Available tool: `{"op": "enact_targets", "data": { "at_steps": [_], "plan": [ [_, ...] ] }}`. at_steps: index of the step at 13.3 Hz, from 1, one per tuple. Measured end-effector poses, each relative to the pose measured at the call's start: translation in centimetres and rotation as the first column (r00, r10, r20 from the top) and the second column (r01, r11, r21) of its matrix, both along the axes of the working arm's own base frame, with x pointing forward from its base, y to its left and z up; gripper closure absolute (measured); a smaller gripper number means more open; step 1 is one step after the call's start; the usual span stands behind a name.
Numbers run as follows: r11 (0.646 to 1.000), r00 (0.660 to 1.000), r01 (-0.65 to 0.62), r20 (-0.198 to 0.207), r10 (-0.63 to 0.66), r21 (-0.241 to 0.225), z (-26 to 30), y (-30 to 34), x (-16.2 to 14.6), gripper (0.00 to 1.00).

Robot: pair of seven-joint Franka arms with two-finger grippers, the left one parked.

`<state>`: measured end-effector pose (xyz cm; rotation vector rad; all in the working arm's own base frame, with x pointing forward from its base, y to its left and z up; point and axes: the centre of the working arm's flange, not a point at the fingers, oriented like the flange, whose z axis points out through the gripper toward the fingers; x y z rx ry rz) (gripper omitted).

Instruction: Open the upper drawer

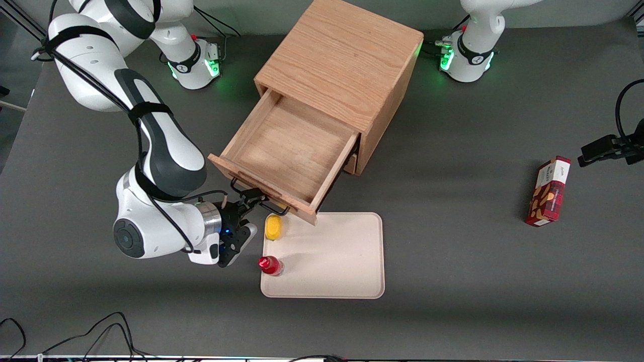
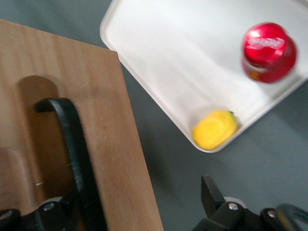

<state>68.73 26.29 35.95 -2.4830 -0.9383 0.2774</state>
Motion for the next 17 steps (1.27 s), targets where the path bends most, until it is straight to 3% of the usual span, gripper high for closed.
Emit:
{"op": "enact_targets", "data": {
  "at_steps": [3, 6, 10, 13, 17],
  "plan": [
    [0.998, 0.999, -0.024, 0.028, 0.026, -0.049, 1.0, -0.2, -0.1, 0.00],
    [0.998, 0.998, -0.025, 0.054, 0.029, -0.062, 2.7, -0.6, -0.1, 0.00],
    [0.998, 0.984, -0.002, 0.177, 0.014, -0.069, 12.1, -2.2, -0.8, 0.00],
    [0.987, 0.969, 0.029, 0.245, 0.011, -0.157, 21.0, -5.3, -3.8, 0.00],
    [0.946, 0.961, 0.167, 0.260, -0.093, -0.279, 28.9, -14.2, -7.4, 0.00]
  ]
}}
